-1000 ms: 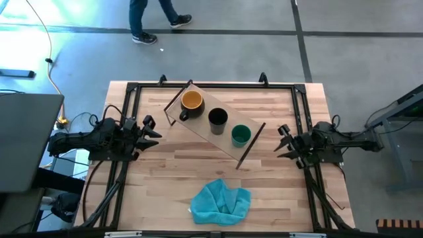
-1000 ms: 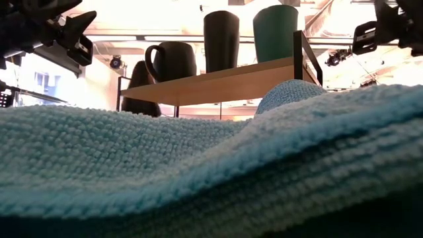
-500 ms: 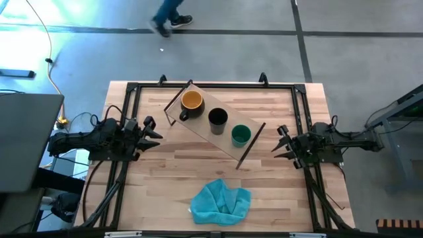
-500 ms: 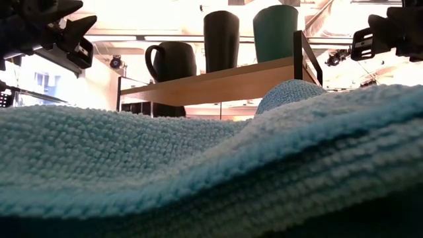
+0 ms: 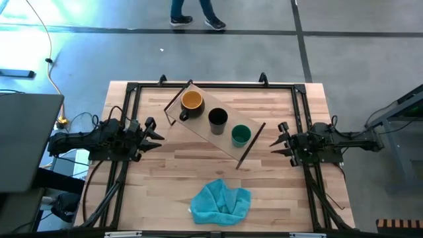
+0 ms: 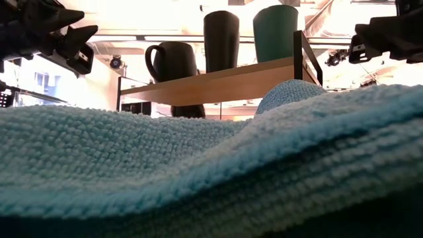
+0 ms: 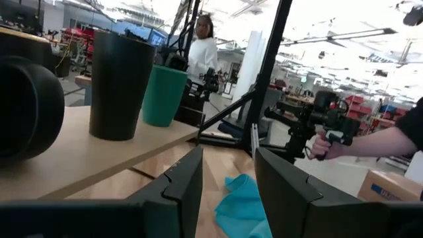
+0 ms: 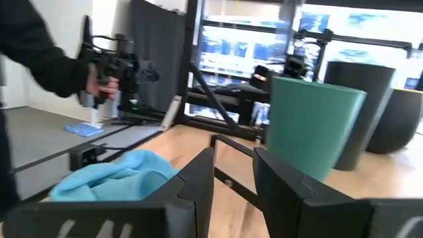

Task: Stack small to large cups/mugs on shelf
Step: Return to home position

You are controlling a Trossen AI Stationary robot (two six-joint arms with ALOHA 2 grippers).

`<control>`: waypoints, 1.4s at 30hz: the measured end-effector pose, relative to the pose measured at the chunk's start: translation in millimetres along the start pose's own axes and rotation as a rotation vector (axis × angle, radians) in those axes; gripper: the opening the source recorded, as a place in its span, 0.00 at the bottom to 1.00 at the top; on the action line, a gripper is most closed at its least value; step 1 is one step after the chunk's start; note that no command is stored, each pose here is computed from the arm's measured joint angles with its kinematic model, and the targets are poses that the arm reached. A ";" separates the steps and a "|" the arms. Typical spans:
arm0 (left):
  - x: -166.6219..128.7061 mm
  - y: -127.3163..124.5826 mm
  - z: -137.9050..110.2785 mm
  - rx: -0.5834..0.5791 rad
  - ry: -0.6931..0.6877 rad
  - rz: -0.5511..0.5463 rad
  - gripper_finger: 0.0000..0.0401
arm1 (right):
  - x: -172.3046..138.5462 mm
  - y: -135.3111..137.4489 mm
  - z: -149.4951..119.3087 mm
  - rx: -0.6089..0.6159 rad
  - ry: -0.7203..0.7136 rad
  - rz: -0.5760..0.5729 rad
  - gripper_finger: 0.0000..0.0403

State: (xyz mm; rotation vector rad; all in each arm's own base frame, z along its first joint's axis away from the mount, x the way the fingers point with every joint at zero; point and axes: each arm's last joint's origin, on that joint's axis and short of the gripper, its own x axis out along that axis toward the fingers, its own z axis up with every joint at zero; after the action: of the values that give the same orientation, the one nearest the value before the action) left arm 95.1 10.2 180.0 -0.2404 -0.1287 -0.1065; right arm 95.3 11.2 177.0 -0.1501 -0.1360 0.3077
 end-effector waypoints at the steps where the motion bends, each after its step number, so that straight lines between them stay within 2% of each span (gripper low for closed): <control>1: 0.0 0.2 -0.5 0.004 0.005 0.002 0.31 | 0.0 -0.3 -0.5 0.004 0.006 -0.013 0.25; 6: 0.0 0.0 -1.6 0.006 0.018 -0.010 0.31 | 0.0 -0.5 -1.2 0.005 0.014 -0.022 0.25; 11: -0.3 -3.5 -2.5 0.110 0.045 -0.135 0.31 | 0.0 -0.5 -1.5 0.009 0.017 -0.021 0.25; 16: -0.3 -3.0 -4.0 0.179 0.055 -0.130 0.31 | 0.0 -0.5 -1.5 0.006 0.017 -0.021 0.25; 25: -0.3 -1.7 -5.0 0.181 0.061 -0.095 0.31 | 0.0 -0.4 -1.7 0.014 0.019 -0.021 0.25; 35: -0.3 -1.6 -5.9 0.164 0.071 -0.095 0.31 | 0.0 -0.4 -1.8 0.186 0.018 -0.022 0.25; 42: -0.3 -1.6 -5.9 0.145 0.072 -0.096 0.31 | 0.0 -0.4 -1.8 0.188 0.018 -0.022 0.25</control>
State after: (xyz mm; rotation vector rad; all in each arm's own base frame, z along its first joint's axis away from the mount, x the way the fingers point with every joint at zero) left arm 95.3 7.2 174.6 -0.0852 -0.0757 -0.2001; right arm 95.7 10.6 175.4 0.0347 -0.0900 0.2953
